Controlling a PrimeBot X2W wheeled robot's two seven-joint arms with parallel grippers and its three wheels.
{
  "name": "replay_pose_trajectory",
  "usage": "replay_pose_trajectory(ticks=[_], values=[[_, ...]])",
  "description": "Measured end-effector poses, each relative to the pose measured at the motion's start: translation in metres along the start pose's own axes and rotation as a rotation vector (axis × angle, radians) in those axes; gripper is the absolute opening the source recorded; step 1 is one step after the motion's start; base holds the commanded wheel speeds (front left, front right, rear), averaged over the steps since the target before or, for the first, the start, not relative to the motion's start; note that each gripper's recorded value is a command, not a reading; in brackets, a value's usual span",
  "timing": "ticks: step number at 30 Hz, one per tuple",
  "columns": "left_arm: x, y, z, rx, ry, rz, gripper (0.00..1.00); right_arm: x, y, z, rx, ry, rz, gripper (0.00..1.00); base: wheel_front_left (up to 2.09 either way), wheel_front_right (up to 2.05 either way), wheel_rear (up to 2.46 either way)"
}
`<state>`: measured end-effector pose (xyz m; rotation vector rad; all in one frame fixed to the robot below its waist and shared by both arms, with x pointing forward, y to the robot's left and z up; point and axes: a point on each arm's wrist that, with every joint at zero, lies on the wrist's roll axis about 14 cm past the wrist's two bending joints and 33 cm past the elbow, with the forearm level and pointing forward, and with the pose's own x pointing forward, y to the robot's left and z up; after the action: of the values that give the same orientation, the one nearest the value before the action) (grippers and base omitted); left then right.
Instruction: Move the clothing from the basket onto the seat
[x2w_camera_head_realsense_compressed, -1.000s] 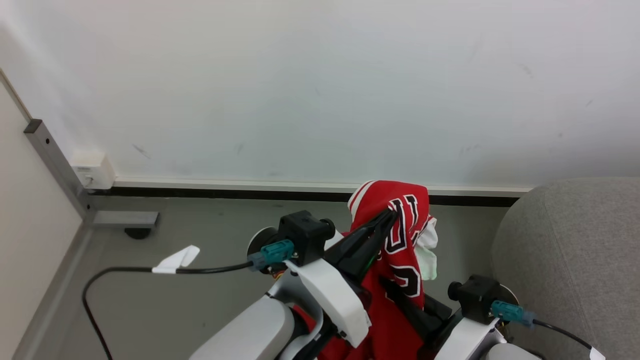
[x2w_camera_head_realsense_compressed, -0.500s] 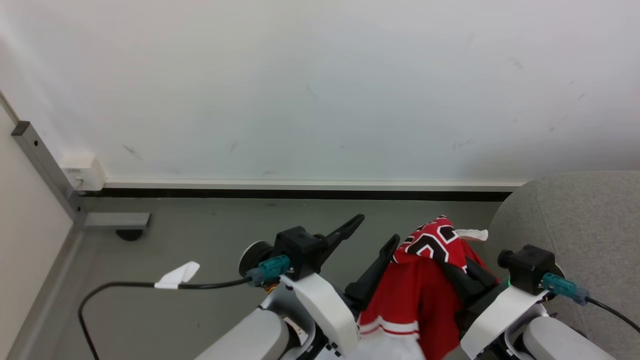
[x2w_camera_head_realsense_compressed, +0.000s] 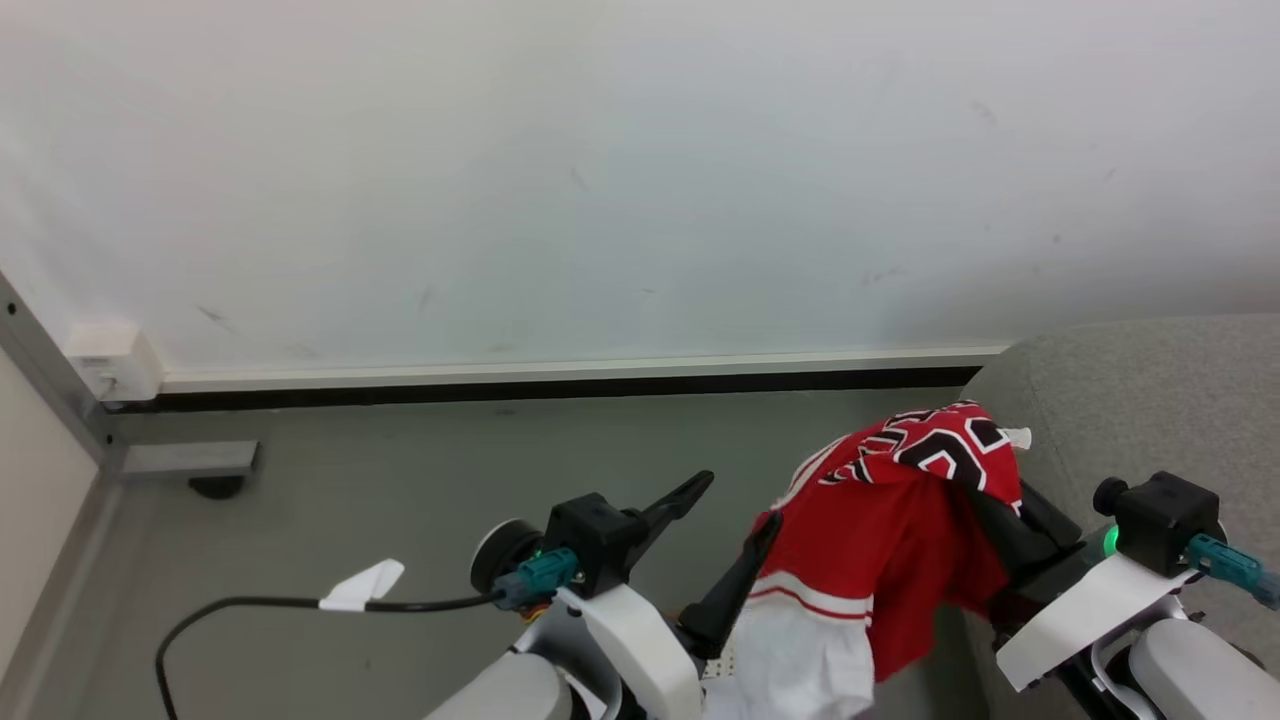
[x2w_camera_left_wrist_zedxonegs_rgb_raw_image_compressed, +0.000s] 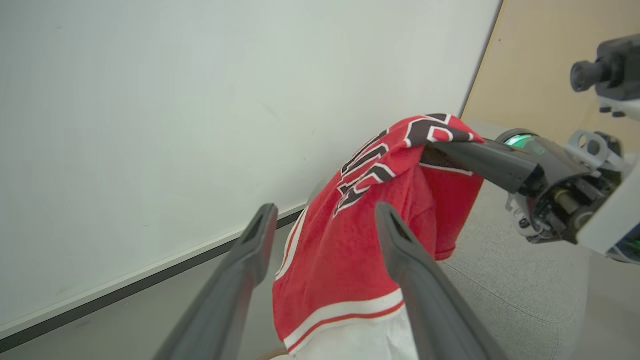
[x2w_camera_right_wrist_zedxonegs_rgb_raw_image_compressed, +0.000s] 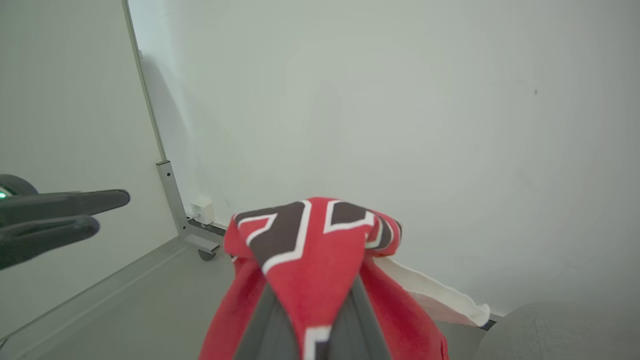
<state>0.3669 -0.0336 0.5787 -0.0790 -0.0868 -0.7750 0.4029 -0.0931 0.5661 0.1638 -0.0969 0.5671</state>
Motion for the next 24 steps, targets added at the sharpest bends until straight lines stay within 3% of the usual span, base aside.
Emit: replay_pose_trajectory(ticks=[12,19,24], values=[[0.025,-0.037,-0.011,-0.031,0.018,-0.133,1.0,-0.043,-0.054,0.026,-0.058,-0.056,-0.17,0.0,0.0,0.0,0.0],[0.043,-0.069,-0.018,-0.059,0.028,-0.251,1.0,-0.083,-0.087,0.036,-0.103,-0.064,-0.301,0.0,0.0,0.0,0.0],[0.062,-0.103,-0.022,-0.087,0.023,-0.386,1.0,-0.128,-0.119,0.043,-0.117,-0.068,-0.454,0.0,0.0,0.0,0.0]])
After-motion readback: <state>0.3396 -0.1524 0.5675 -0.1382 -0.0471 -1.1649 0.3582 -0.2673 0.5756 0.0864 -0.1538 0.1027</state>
